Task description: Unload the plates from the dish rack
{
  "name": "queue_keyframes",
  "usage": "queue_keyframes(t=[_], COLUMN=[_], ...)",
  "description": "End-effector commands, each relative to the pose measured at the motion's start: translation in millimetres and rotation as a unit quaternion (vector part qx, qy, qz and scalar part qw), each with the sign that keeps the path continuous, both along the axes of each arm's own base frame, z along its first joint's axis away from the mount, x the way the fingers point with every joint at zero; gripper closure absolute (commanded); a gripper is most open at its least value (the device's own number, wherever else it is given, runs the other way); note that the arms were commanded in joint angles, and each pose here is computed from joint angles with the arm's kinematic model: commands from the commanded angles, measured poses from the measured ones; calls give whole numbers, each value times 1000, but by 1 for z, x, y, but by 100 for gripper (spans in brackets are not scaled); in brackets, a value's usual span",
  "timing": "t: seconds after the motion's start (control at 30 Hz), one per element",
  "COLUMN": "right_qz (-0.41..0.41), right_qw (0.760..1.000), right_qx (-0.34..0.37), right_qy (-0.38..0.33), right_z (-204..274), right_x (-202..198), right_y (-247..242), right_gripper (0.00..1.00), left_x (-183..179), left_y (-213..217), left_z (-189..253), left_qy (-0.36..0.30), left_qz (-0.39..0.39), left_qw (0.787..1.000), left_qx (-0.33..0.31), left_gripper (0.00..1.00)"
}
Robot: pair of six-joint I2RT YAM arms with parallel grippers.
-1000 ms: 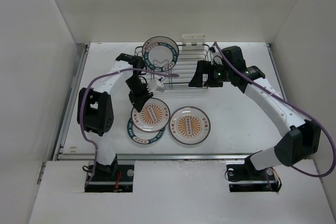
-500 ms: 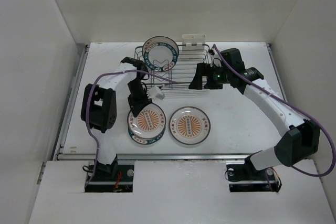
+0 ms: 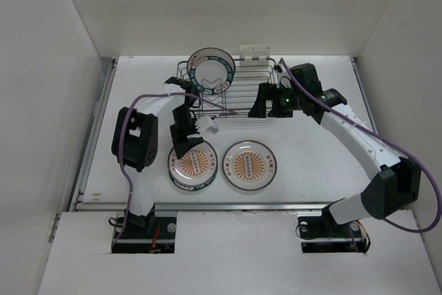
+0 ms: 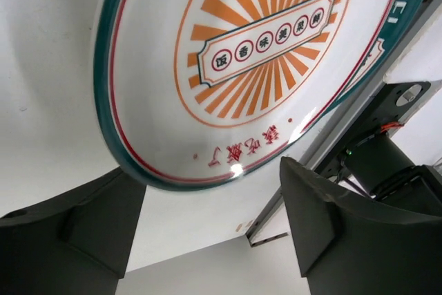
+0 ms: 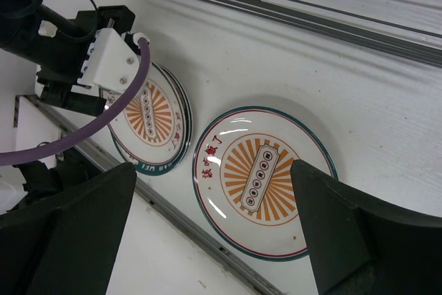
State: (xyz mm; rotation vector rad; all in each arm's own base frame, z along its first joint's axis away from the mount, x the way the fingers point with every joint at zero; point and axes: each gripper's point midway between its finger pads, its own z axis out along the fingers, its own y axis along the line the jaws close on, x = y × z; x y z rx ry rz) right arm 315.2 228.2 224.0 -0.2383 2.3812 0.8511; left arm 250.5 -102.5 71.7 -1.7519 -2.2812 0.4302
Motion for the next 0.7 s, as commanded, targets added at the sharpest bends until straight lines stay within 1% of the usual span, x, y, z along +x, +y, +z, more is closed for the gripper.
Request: queue_keyframes(t=[0.0,0.1,0.23,0.37,0.4,0.43,0.5,0.53,0.57,0.6,0.63,0.67], right_qz=[4,-1,2,6,0,3,1,0,-2,-2,-4,-3], right_qw=[999,999,998,994,991,991,989,988,986,986,982,983], right_qx=[11,11,5,-4,5,0,0,3,0,2,11,8], right_qy=[-42,-53,-67,-105,-132,-132,-148,-154,-164,-167,-187,-182], right_z=[22,30,39,55,76,67,72,73,75,74,90,73], right_x=[1,5,22,59,73,89,110,129,141,150,161,177], right_y=[3,3,8,19,24,30,38,47,50,54,59,66], right_gripper=[1,1,1,1,1,1,1,1,1,1,1,1], left_x=[-53,-57,-56,-55,-55,-50,-45,-42,-33,-30,-15,-1], left_y=[12,14,15,15,14,12,7,5,0,-8,-7,-10], left_z=[45,43,47,50,53,56,63,69,76,88,92,101], left_qy=[107,116,106,96,92,79,68,57,43,35,11,-14], left_qz=[-4,-4,-6,-1,5,15,44,60,83,113,155,187], left_qw=[994,993,994,995,995,996,997,997,995,992,985,977], left_qx=[29,32,33,31,32,31,14,0,-17,-54,-78,-102], left_gripper=[26,24,23,23,23,23,23,23,24,24,24,24])
